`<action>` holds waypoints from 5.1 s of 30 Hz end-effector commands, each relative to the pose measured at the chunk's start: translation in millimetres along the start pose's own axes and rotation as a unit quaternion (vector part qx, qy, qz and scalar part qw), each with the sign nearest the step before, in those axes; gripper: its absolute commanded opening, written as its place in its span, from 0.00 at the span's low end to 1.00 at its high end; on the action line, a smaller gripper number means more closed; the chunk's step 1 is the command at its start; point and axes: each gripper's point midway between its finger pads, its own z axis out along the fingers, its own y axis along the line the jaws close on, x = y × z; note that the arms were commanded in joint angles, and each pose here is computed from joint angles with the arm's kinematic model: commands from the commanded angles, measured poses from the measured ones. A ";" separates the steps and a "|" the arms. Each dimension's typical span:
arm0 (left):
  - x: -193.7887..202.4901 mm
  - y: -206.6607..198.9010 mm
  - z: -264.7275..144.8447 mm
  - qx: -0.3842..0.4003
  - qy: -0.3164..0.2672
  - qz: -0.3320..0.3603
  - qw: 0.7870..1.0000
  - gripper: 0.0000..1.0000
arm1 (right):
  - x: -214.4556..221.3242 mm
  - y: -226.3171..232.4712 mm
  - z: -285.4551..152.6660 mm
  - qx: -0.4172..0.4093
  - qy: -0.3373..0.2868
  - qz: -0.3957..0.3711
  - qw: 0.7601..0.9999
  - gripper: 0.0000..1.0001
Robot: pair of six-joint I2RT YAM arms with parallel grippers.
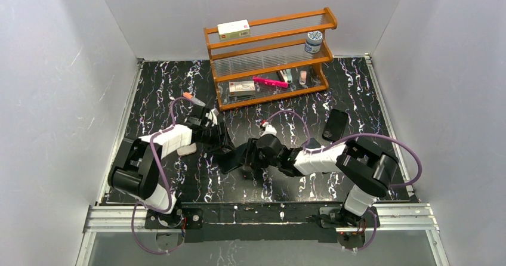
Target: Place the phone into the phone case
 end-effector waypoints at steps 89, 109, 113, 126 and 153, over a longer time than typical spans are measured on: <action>-58.3 87.5 -114.2 -0.313 -0.145 -0.026 0.938 0.92 | -38.3 30.2 -81.0 -0.161 -0.004 0.087 0.983 0.01; -80.6 191.1 -102.0 -0.358 -0.113 -0.152 0.914 0.40 | -60.7 49.6 -130.9 -0.186 -0.050 0.030 0.981 0.01; -76.7 189.3 -95.1 -0.345 -0.104 -0.152 0.920 0.29 | -63.0 49.4 -132.0 -0.179 -0.052 0.028 0.982 0.01; -66.1 163.3 -86.3 -0.270 -0.093 -0.140 0.948 0.00 | -70.2 46.7 -137.4 -0.158 -0.063 0.032 0.985 0.01; 33.5 -39.3 -3.7 -0.142 -0.107 0.039 0.983 0.00 | -82.3 10.2 -172.0 -0.044 -0.090 0.037 0.994 0.01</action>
